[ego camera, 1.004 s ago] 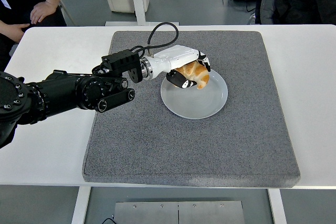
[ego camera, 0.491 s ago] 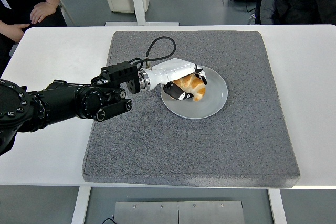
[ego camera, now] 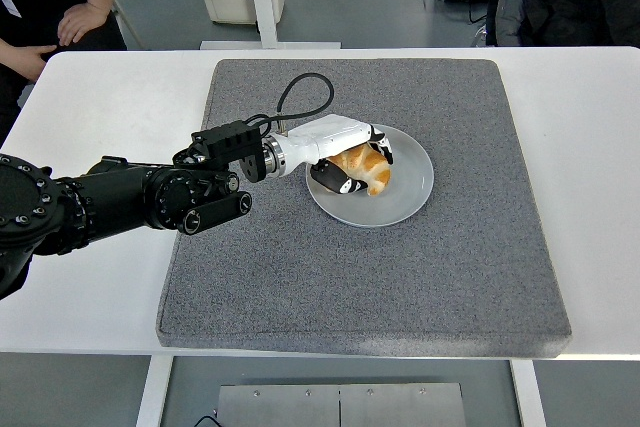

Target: Place the bread on the plate

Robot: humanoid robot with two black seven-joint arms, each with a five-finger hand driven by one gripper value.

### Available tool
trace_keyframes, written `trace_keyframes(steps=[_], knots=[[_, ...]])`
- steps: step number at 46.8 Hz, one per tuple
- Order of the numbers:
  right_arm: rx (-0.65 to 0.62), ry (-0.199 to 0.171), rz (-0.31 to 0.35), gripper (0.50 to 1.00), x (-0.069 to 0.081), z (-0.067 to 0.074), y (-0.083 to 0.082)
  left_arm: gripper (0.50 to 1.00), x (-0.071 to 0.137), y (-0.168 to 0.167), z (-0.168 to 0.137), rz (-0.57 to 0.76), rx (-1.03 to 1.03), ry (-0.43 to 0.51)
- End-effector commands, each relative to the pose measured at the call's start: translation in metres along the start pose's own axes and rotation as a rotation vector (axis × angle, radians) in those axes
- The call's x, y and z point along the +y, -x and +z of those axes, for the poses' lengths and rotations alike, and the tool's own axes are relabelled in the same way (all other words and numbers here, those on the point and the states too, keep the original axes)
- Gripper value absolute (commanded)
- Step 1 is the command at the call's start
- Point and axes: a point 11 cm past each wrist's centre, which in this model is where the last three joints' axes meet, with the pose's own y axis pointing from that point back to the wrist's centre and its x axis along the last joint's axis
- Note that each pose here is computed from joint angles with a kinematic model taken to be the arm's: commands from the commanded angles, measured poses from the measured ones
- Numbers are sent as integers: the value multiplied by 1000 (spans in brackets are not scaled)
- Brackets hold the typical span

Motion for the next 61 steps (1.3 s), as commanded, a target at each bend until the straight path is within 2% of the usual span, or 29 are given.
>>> trace_keyframes(steps=[1,14,17,24,29,33,61], knots=[[0,0,0,1000,0,0,0,500,0,1,0,-1,1,-1],[0,0,0,1000,0,0,0,500,0,2,0,2,10,-2],[0,0,0,1000,0,0,0,546,0,2,-1,4,16,-4],[0,0,0,1000,0,0,0,611,1,3,-1,6,21,-5],[0,0,0,1000,0,0,0,739,1,4,-1,4,27,-5],[0,0,0,1000,0,0,0,777,1,4,-1,6,26,-5],[1,0,-1,1000,0,0,0,851,-5,-6,9,38,72,10]])
